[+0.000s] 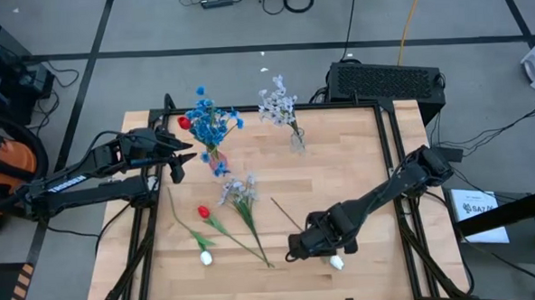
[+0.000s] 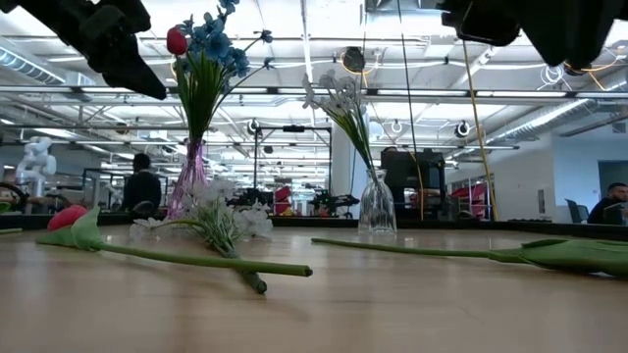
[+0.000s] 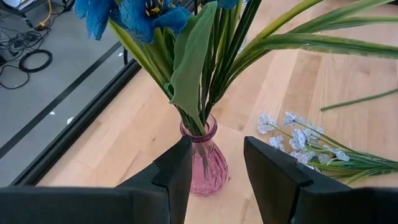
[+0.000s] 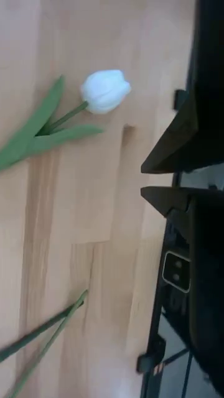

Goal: Sort flowers into vase by color
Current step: Put the right white tulip into the transparent vase

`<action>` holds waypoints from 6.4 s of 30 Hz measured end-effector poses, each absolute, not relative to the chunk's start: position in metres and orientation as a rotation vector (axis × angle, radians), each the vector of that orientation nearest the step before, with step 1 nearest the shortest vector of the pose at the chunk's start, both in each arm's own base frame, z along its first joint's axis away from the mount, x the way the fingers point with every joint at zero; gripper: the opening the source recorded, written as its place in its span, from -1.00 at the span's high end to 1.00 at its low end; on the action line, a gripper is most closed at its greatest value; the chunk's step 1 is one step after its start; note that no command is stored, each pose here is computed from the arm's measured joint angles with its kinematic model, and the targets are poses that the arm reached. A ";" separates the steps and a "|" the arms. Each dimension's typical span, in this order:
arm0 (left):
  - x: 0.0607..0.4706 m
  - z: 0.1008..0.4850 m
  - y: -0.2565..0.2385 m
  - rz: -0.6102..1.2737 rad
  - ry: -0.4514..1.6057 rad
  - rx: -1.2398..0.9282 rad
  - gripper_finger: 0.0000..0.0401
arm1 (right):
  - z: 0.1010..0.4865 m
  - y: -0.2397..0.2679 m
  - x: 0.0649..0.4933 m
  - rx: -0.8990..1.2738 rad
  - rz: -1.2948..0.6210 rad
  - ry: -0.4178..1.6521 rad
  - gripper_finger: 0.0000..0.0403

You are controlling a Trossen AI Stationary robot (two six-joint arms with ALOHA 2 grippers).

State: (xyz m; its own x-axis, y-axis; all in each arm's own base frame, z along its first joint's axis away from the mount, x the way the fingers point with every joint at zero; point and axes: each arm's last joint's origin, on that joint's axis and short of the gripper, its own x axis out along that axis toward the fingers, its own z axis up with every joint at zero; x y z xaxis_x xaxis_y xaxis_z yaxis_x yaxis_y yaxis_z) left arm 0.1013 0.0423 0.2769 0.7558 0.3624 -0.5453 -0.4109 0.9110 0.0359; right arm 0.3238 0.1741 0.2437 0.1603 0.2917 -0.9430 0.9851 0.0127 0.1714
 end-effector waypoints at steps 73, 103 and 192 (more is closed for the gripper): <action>0.102 0.277 0.040 0.341 0.568 -0.116 0.24 | 0.135 0.176 0.297 -1.448 1.259 0.981 0.32; 0.102 0.277 0.040 0.360 0.557 -0.189 0.24 | 0.165 0.124 0.316 -0.155 0.093 1.316 1.00; 0.104 0.275 0.042 0.415 0.573 -0.233 0.24 | 0.271 -0.159 0.209 0.286 -0.343 -0.179 1.00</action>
